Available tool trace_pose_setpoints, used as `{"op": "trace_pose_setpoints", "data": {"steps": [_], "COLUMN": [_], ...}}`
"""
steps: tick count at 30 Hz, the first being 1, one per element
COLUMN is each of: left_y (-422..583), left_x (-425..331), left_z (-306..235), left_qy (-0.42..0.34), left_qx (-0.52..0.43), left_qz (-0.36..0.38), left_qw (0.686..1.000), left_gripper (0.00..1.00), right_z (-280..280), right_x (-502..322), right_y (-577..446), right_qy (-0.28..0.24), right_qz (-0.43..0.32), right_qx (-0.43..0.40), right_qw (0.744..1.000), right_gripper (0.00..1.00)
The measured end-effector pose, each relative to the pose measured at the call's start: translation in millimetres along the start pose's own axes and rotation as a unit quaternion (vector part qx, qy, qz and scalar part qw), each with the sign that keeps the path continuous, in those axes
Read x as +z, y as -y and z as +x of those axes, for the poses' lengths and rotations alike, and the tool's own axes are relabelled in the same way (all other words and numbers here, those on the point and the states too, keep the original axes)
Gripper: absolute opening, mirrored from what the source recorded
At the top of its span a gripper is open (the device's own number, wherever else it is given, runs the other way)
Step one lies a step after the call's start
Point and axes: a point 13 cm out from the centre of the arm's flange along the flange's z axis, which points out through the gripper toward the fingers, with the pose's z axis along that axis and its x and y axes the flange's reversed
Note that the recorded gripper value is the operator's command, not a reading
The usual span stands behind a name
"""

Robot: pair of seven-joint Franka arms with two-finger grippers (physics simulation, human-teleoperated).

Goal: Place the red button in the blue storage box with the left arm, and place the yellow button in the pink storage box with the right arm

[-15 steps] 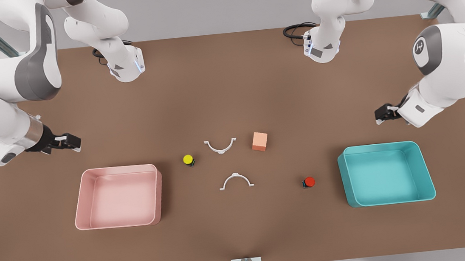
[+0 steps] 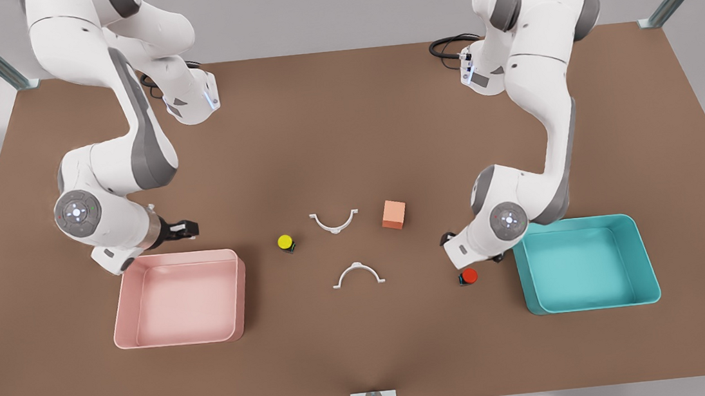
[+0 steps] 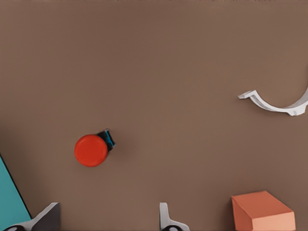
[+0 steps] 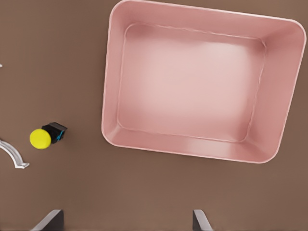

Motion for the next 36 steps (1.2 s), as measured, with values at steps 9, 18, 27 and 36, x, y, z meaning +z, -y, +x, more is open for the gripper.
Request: {"op": "trace_pose_setpoints", "data": {"steps": [9,18,27,36], "left_y": [-32,-31,-34,-38], "left_x": [65,101,101,80], "left_z": [-10,-32,-34,-39], "left_qy": [0.02,0.031,0.036,0.048], "left_qx": [-0.023,-0.021,-0.017,-0.016], "left_qz": [-0.005,-0.003,-0.001,-0.005], "left_qw": [1.0,0.999,0.999,0.999], "left_gripper": [1.0,0.85,0.61,0.48], "right_z": [-62,-114,-121,-66], "right_x": [99,176,211,235], "right_y": [-107,-155,-161,-163], "right_qy": [0.017,0.041,0.056,0.037], "right_qz": [-0.028,-0.05,-0.057,-0.047], "right_qx": [-0.007,0.031,0.05,0.062], "right_qw": [0.999,0.997,0.996,0.996], "right_gripper": [1.0,1.0,1.0,1.0]}}
